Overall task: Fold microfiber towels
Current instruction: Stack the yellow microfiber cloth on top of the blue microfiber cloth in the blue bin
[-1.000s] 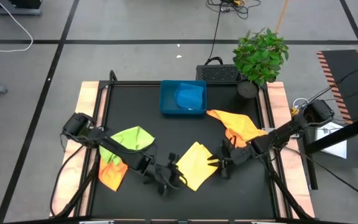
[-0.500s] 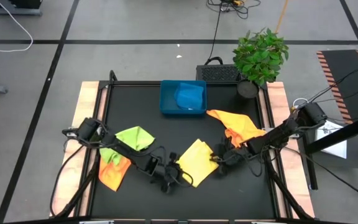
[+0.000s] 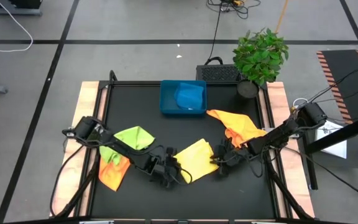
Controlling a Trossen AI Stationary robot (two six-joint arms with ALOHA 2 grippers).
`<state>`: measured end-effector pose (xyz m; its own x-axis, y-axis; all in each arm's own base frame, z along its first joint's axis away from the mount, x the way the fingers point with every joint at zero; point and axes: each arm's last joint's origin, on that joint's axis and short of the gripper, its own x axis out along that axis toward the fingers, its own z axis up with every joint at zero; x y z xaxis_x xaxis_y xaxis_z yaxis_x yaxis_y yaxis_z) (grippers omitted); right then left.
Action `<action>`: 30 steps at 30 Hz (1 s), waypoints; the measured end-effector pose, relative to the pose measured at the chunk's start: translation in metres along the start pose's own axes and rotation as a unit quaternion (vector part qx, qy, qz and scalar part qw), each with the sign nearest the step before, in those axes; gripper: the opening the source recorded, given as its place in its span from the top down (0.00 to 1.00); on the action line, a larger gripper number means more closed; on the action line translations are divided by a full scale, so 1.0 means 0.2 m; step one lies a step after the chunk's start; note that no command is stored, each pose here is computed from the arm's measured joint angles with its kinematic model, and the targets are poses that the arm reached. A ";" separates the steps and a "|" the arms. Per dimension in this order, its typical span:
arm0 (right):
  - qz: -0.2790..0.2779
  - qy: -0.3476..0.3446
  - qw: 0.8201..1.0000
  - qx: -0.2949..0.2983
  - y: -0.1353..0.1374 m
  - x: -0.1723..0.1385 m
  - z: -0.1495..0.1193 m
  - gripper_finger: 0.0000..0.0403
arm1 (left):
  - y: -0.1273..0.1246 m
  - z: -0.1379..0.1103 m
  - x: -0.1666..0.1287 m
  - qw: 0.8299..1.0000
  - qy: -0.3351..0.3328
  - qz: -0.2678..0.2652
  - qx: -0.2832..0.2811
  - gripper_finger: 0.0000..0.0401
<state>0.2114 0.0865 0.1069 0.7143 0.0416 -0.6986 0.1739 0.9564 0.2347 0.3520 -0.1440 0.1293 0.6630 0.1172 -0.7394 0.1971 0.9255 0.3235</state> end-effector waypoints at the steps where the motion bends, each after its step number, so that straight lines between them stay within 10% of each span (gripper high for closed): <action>1: 0.009 -0.009 1.000 -0.005 0.01 0.00 0.01 0.76 | 0.00 0.02 -0.02 1.000 -0.013 0.000 -0.001 0.72; 30: 0.053 -0.082 0.994 -0.057 0.07 -0.02 0.07 0.76 | -0.22 0.14 -0.05 0.981 -0.150 -0.044 0.119 0.72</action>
<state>0.2211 0.0960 0.1218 0.8275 0.1058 -0.5514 0.0199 0.9759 0.2171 0.3570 -0.1966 0.1396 0.8113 -0.1037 -0.5754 0.4023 0.8132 0.4206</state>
